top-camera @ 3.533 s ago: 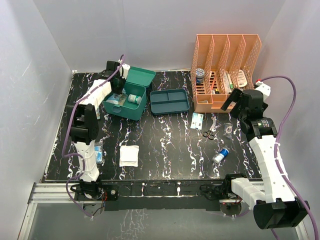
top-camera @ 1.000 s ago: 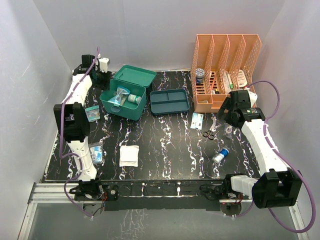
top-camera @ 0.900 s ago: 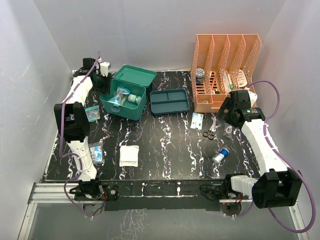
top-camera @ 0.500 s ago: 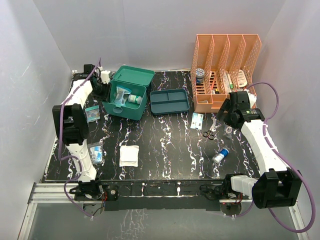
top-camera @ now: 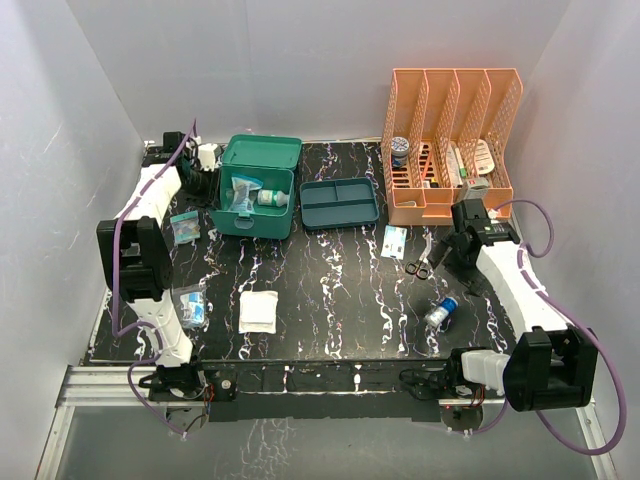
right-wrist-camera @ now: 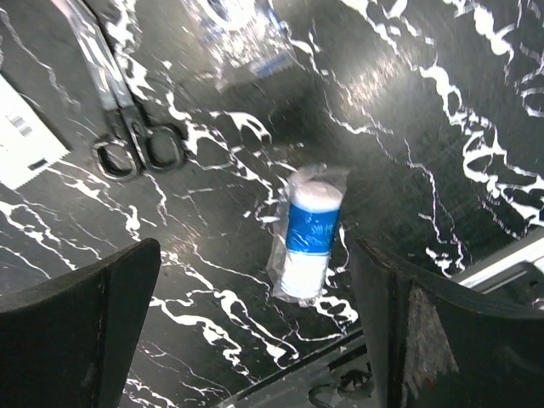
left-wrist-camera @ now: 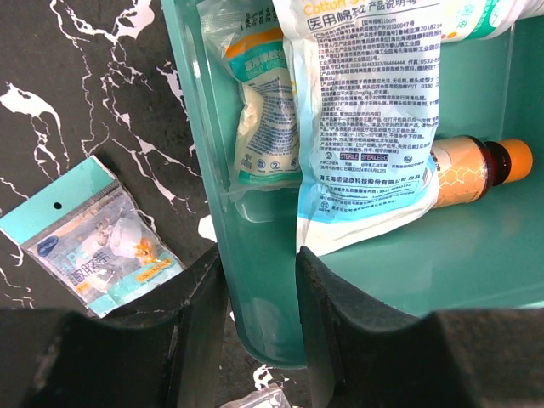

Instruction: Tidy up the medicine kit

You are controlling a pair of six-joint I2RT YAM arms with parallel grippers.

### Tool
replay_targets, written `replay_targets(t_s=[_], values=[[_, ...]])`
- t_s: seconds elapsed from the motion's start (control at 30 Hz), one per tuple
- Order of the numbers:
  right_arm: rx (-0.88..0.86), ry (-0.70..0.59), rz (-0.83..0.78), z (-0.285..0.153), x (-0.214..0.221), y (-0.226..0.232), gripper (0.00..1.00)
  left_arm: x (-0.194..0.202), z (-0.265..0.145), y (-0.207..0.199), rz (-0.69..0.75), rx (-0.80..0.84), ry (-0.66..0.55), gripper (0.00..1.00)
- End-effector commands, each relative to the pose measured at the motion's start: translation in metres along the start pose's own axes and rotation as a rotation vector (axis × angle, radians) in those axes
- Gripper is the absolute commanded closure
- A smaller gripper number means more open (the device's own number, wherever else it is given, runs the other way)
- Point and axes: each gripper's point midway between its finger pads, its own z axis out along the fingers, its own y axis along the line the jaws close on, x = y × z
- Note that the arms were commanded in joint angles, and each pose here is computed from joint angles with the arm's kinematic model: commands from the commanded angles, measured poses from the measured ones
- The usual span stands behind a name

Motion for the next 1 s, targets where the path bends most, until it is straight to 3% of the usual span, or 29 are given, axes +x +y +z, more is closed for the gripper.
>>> replay_targets(t_s=[0.0, 0.57, 0.87, 0.97], values=[[0.018, 0.050, 0.107, -0.001, 0.018, -0.008, 0.08, -0.002, -0.016, -0.019, -0.020, 0.043, -0.020, 0.65], [0.065, 0.157, 0.120, 0.024, 0.060, -0.026, 0.28, 0.002, -0.018, -0.039, -0.037, 0.088, -0.016, 0.66], [0.083, 0.148, 0.110, 0.034, 0.067, -0.034, 0.38, 0.008, -0.023, -0.041, -0.028, 0.090, -0.015, 0.66], [0.084, 0.134, 0.108, 0.034, 0.064, -0.034, 0.46, 0.009, -0.023, -0.040, -0.026, 0.085, -0.015, 0.66]])
